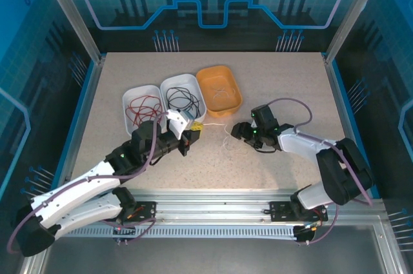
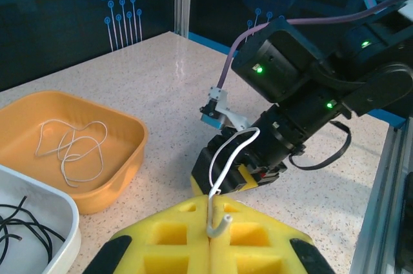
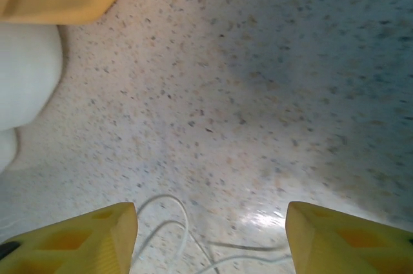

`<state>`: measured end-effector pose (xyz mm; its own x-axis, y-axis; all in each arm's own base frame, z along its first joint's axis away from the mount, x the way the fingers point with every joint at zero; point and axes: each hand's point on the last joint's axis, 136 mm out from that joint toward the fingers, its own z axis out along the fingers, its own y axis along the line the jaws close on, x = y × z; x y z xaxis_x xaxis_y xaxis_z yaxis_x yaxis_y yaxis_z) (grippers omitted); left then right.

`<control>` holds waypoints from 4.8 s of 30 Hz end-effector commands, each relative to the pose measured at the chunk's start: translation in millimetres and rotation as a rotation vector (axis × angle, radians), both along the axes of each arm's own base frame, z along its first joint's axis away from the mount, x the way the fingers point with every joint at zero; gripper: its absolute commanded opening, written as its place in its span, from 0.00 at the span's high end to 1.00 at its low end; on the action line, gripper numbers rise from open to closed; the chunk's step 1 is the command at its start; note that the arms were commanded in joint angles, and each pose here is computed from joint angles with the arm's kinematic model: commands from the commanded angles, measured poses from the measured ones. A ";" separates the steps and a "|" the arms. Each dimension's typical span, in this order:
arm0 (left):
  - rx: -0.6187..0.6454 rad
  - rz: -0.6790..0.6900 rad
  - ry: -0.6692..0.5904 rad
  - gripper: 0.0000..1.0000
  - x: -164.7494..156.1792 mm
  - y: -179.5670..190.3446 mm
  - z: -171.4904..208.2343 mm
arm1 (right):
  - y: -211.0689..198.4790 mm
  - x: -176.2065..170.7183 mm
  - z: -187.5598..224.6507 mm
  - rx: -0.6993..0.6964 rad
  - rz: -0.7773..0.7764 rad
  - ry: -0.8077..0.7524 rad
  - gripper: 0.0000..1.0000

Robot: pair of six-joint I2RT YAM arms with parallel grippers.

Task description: Untangle the cables

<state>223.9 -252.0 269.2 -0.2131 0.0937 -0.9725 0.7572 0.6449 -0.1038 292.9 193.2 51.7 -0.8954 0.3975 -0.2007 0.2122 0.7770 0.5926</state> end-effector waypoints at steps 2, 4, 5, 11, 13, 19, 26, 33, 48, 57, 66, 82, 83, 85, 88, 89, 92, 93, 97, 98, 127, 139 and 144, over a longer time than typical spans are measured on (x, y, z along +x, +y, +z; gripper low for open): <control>-0.011 -0.029 -0.034 1.00 -5.0 -2.1 4.2 | 31.1 15.4 20.1 0.167 -0.003 -0.008 0.38; -0.010 -0.028 -0.043 1.00 -3.6 -2.9 7.2 | 39.7 14.4 21.5 0.190 0.020 -0.002 0.38; -0.010 -0.027 -0.049 1.00 -2.5 -3.6 9.3 | 42.6 13.0 21.6 0.188 0.031 0.002 0.38; -0.030 -0.005 -0.142 1.00 10.3 -9.9 54.0 | 50.2 3.0 18.8 0.101 0.095 0.008 0.37; -0.036 0.000 -0.185 1.00 15.6 -13.5 75.9 | 47.6 0.6 14.0 0.079 0.098 0.015 0.37; -0.054 -0.012 -0.268 1.00 22.1 -23.0 124.8 | 36.2 -5.3 5.8 0.020 0.095 0.016 0.37; -0.055 0.017 -0.332 1.00 28.4 -22.5 156.0 | 21.3 -8.9 2.2 -0.062 0.093 0.013 0.37; -0.035 0.071 -0.365 1.00 38.9 -19.1 175.7 | 11.1 -12.2 -1.2 -0.111 0.097 0.011 0.39; -0.014 0.362 -0.205 1.00 71.6 39.7 145.3 | 4.5 -42.5 27.9 -0.298 0.161 -0.053 0.41; -0.024 0.480 -0.125 1.00 102.9 76.3 133.7 | 18.8 -55.7 20.4 -0.323 0.178 -0.044 0.40; -0.043 0.468 -0.093 1.00 163.1 69.0 145.4 | 24.5 -53.1 28.3 -0.349 0.203 -0.071 0.37; 0.088 0.354 0.232 1.00 241.9 21.7 87.2 | 3.2 -57.1 44.3 -0.394 0.151 -0.116 0.34; 0.097 0.347 0.252 1.00 245.7 18.6 79.5 | 0.9 -57.4 45.0 -0.398 0.146 -0.118 0.33; 0.116 0.343 0.285 1.00 251.8 14.9 66.1 | -2.3 -57.3 47.9 -0.404 0.138 -0.127 0.33; 0.137 0.340 0.319 1.00 260.5 11.0 48.2 | -6.7 -58.0 52.4 -0.410 0.126 -0.139 0.33; 0.142 0.339 0.332 1.00 263.1 9.8 42.3 | -8.5 -58.5 53.2 -0.413 0.121 -0.142 0.33; 0.156 0.338 0.365 1.00 272.1 5.7 23.2 | -12.7 -59.2 56.1 -0.414 0.105 -0.154 0.32; 0.162 0.332 0.379 1.00 274.7 3.3 15.3 | -14.3 -59.0 57.6 -0.412 0.097 -0.159 0.32; 0.194 0.334 0.436 1.00 286.8 -1.3 -15.1 | -17.8 -59.1 62.0 -0.399 0.078 -0.177 0.29; 0.204 0.334 0.453 1.00 289.9 -3.0 -24.1 | -18.8 -58.8 62.8 -0.395 0.073 -0.180 0.28; 0.594 0.425 0.640 0.92 293.1 17.2 -144.5 | -43.8 -56.7 77.9 -0.325 -0.007 -0.240 0.19; 0.585 0.329 0.586 0.56 279.7 -23.9 -130.7 | -42.0 -57.5 77.3 -0.314 -0.002 -0.241 0.19; 0.527 0.307 0.576 0.46 273.9 -30.8 -109.1 | -41.9 -58.8 76.8 -0.317 0.006 -0.239 0.18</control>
<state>500.9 -277.9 125.5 -0.7756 0.3875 -0.4984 0.4513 0.8923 -0.0085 234.9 154.9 130.4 -0.8118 0.2719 -0.5167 0.0842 0.9302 0.3572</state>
